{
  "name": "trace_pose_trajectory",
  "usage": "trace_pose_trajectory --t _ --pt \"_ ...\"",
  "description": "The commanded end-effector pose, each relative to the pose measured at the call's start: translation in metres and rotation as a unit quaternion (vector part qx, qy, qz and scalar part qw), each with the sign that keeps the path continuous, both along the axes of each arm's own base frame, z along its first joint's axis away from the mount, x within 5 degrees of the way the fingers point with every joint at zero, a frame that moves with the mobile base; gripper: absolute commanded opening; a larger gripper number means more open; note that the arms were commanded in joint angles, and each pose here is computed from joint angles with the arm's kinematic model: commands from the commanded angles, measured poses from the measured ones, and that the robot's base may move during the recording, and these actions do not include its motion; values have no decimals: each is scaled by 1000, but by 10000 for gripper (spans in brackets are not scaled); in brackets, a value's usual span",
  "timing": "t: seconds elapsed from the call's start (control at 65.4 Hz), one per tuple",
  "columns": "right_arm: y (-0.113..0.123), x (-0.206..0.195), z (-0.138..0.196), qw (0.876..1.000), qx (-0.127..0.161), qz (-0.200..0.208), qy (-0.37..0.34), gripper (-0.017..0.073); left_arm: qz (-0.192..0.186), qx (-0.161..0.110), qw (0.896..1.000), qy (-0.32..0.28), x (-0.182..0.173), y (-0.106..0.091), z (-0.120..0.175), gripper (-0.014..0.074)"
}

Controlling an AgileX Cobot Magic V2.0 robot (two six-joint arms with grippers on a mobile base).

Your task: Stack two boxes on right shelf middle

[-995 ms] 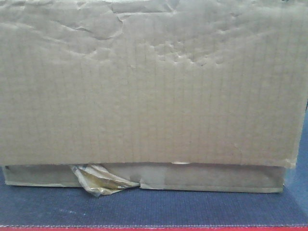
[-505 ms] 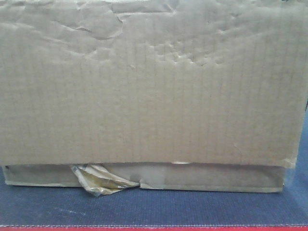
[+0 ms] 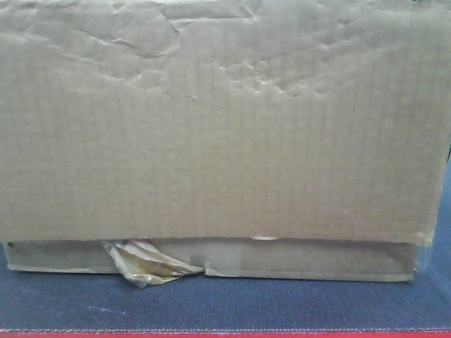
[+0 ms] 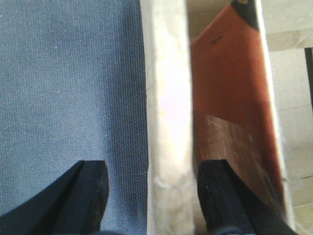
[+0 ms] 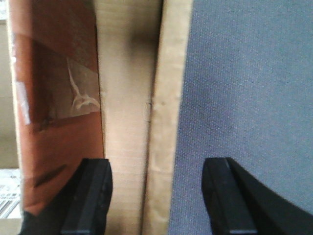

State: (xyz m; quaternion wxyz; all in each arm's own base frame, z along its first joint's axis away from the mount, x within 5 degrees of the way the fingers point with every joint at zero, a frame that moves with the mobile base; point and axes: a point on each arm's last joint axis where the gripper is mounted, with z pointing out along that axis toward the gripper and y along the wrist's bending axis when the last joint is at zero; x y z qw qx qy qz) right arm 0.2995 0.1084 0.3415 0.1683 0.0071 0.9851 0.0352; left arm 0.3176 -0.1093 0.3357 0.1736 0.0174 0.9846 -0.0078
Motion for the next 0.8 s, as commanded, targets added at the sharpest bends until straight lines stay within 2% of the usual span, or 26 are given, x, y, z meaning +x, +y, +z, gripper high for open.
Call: trace_pose_trajectory --t 0.0,0.168,0.23,0.291,0.383,0.505,0.627,0.78 --pt "-1 -1 1 1000 2 -8 -4 295 2 -1 1000 -10 -2 3 6 318" --pt "-1 -1 1 1000 3 -11 -4 295 2 -1 1000 -10 -2 3 6 318" --pt "-1 -1 1 1000 3 -11 -4 268 2 -1 1000 -10 -2 3 6 318" --pt "-1 -1 1 1000 3 -11 -4 209 2 -1 1000 -10 -2 3 6 318" --pt "-1 -1 1 1000 3 -11 -4 64 15 -6 1000 -10 -2 3 6 294" --pt "-1 1 0 1000 3 -24 -3 -165 29 -13 999 -12 -2 2 5 155" --pt "-2 1 0 999 3 -31 -5 -150 29 -12 999 -21 0 3 7 -113" --pt "-2 0 2 999 2 -31 -7 -150 28 1 999 -42 -2 7 13 -111"
